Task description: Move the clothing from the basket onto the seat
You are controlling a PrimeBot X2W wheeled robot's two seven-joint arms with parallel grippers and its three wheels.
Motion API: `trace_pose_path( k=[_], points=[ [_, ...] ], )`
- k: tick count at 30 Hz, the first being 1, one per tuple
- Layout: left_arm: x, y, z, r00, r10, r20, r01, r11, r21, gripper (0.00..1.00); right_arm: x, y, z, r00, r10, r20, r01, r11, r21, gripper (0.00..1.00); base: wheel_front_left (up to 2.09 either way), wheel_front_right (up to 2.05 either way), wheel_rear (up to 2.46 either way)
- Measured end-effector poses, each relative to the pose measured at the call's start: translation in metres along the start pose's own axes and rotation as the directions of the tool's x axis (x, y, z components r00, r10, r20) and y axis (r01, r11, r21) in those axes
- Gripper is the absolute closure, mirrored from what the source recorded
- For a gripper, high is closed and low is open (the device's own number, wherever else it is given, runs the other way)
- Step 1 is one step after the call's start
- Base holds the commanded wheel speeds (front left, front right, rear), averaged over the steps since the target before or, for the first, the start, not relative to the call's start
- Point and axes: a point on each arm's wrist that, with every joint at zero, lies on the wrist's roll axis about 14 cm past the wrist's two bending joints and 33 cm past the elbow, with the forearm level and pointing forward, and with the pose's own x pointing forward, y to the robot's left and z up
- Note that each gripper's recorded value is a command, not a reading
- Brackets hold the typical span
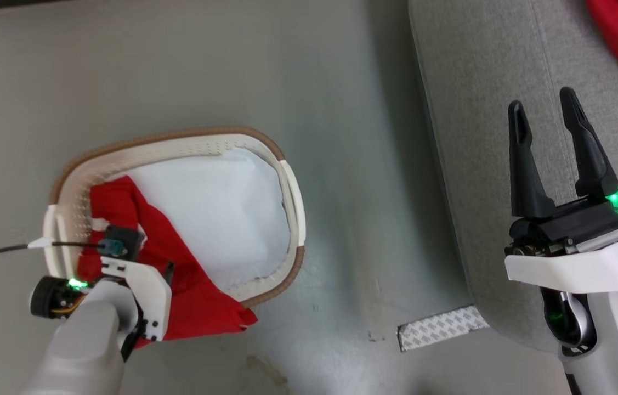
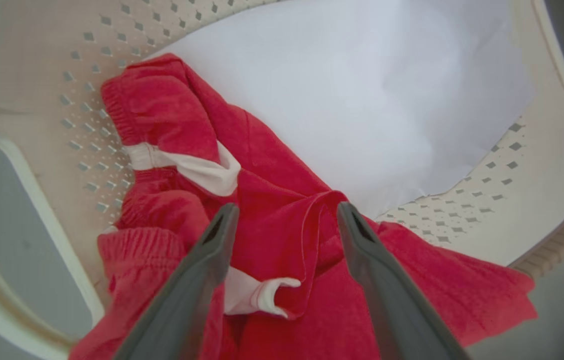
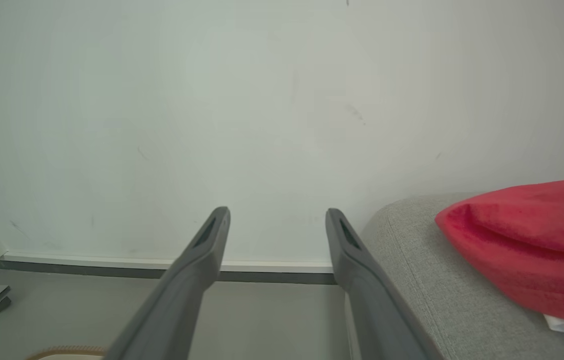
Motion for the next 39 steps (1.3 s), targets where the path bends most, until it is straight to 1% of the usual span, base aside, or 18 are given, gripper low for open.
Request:
trace_pose_path(
  k=[6, 11, 18, 21, 28, 29, 31, 39],
  points=[
    [0.024, -0.004, -0.022, 0.993, -0.04, -0.111, 0.048, 0.996, 0.075, 0.0, 0.006, -0.007, -0.016, 0.999, -0.021, -0.025, 0.021, 1.0, -0.003, 0.0, 0.0, 0.0, 0.0],
    [0.041, -0.017, -0.041, 0.978, -0.083, -0.193, 0.113, 0.982, 0.149, 0.0, 0.008, -0.014, -0.028, 0.998, -0.039, -0.046, 0.039, 0.999, -0.005, 0.0, 0.0, 0.0, 0.0],
    [0.06, -0.005, -0.054, 0.961, -0.074, -0.266, 0.138, 0.963, 0.232, 0.0, 0.011, -0.021, -0.038, 0.997, -0.06, -0.058, 0.059, 0.998, -0.006, 0.0, 0.0, 0.0, 0.0],
    [0.069, -0.006, -0.06, 0.953, -0.08, -0.292, 0.156, 0.957, 0.246, 0.0, 0.011, -0.027, -0.045, 0.995, -0.075, -0.068, 0.075, 0.997, -0.009, 0.0, 0.0, 0.0, 0.0],
    [0.079, -0.008, -0.07, 0.941, -0.09, -0.326, 0.168, 0.961, 0.219, 0.0, 0.007, -0.034, -0.051, 0.991, -0.098, -0.088, 0.096, 0.995, -0.021, 0.0, 0.0, 0.0, 0.0],
    [0.079, -0.009, -0.07, 0.94, -0.093, -0.328, 0.17, 0.961, 0.217, 0.22, 0.007, -0.034, -0.051, 0.991, -0.099, -0.089, 0.098, 0.995, -0.022, 0.0, 0.0, 0.0, 0.0],
    [0.08, -0.01, -0.071, 0.94, -0.096, -0.328, 0.173, 0.961, 0.214, 1.0, 0.007, -0.036, -0.052, 0.991, -0.104, -0.09, 0.102, 0.995, -0.024, 0.0, 0.0, 0.0, 0.0],
    [0.075, -0.012, -0.054, 0.958, -0.104, -0.267, 0.161, 0.966, 0.203, 1.0, 0.009, -0.033, -0.045, 0.993, -0.099, -0.071, 0.098, 0.995, -0.018, 0.0, 0.0, 0.0, 0.0]
  ],
)
